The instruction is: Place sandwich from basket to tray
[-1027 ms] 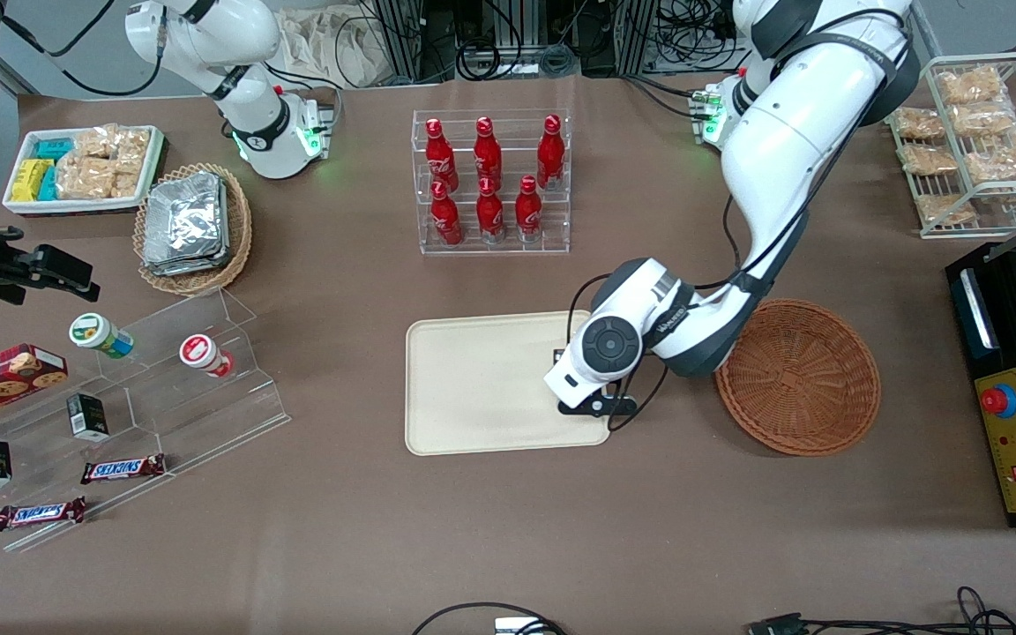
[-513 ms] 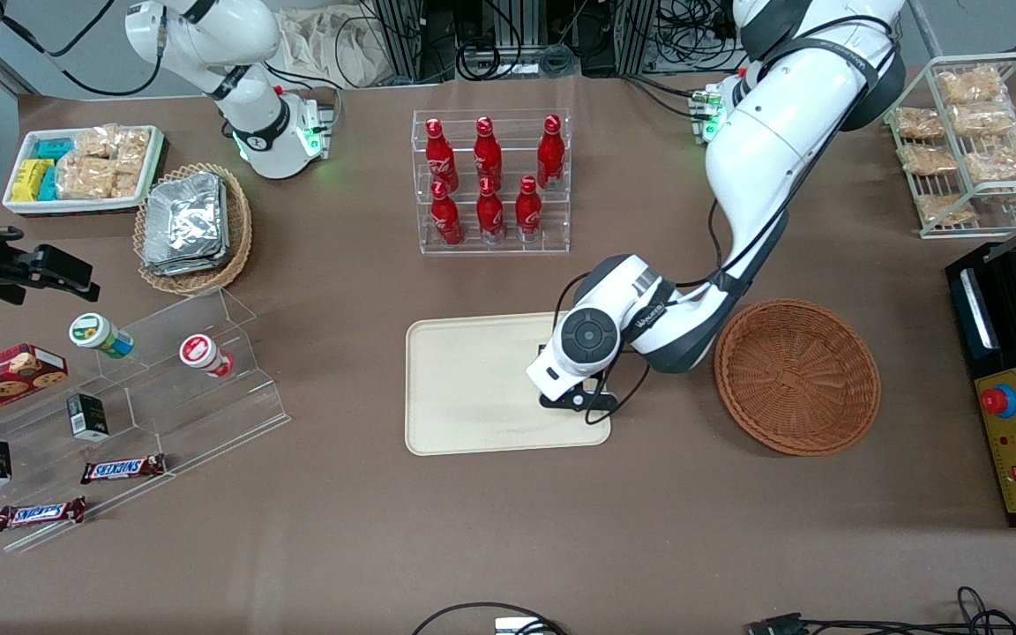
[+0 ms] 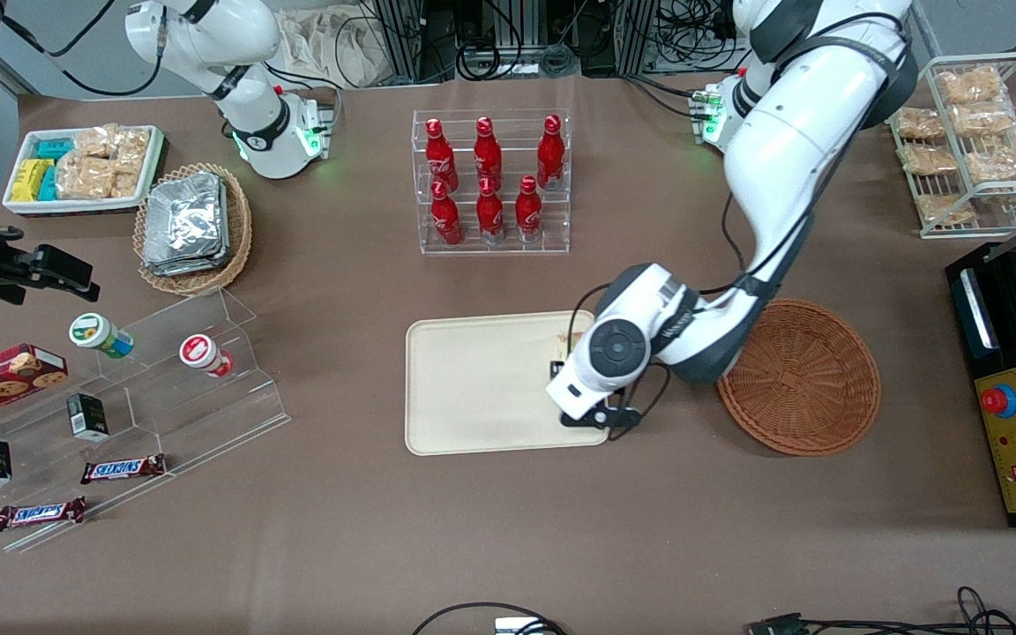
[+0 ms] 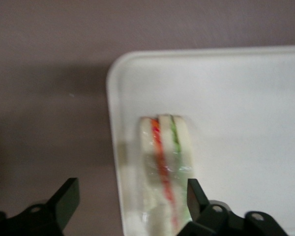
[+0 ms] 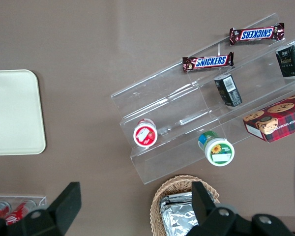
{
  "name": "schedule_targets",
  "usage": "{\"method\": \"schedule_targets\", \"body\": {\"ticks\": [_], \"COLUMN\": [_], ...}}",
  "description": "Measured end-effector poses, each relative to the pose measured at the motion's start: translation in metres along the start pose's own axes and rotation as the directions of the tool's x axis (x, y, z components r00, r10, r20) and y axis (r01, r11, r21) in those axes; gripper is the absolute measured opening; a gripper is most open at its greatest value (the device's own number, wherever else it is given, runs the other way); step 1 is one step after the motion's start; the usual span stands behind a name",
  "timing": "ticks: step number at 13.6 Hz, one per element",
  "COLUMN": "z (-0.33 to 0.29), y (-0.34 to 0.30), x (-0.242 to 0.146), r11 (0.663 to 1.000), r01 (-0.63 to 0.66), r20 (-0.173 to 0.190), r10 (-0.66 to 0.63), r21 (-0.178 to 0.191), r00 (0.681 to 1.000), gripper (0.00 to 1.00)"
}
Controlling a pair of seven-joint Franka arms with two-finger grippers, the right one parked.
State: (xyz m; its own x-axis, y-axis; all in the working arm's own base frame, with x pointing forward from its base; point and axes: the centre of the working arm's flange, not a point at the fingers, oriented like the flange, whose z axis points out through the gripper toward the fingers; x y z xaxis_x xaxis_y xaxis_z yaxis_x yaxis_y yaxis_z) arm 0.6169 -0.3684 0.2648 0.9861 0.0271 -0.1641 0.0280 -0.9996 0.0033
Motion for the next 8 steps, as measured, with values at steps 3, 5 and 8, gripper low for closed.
{"method": "schedule_targets", "body": {"ticks": [3,5,8], "z": [-0.079,-0.141,-0.216], "y": [-0.056,-0.093,-0.16], "x": [0.009,0.003,-0.015], "r11": [0.998,0.995,0.991], "r01": [0.033,0.07,0.046], "r20": [-0.02,-0.055,-0.057], "r10": [-0.032,-0.066,-0.039], "r21": [0.044,0.07,0.129], "r00": [0.999,0.996,0.998], "gripper": [1.0,1.0,1.0]}}
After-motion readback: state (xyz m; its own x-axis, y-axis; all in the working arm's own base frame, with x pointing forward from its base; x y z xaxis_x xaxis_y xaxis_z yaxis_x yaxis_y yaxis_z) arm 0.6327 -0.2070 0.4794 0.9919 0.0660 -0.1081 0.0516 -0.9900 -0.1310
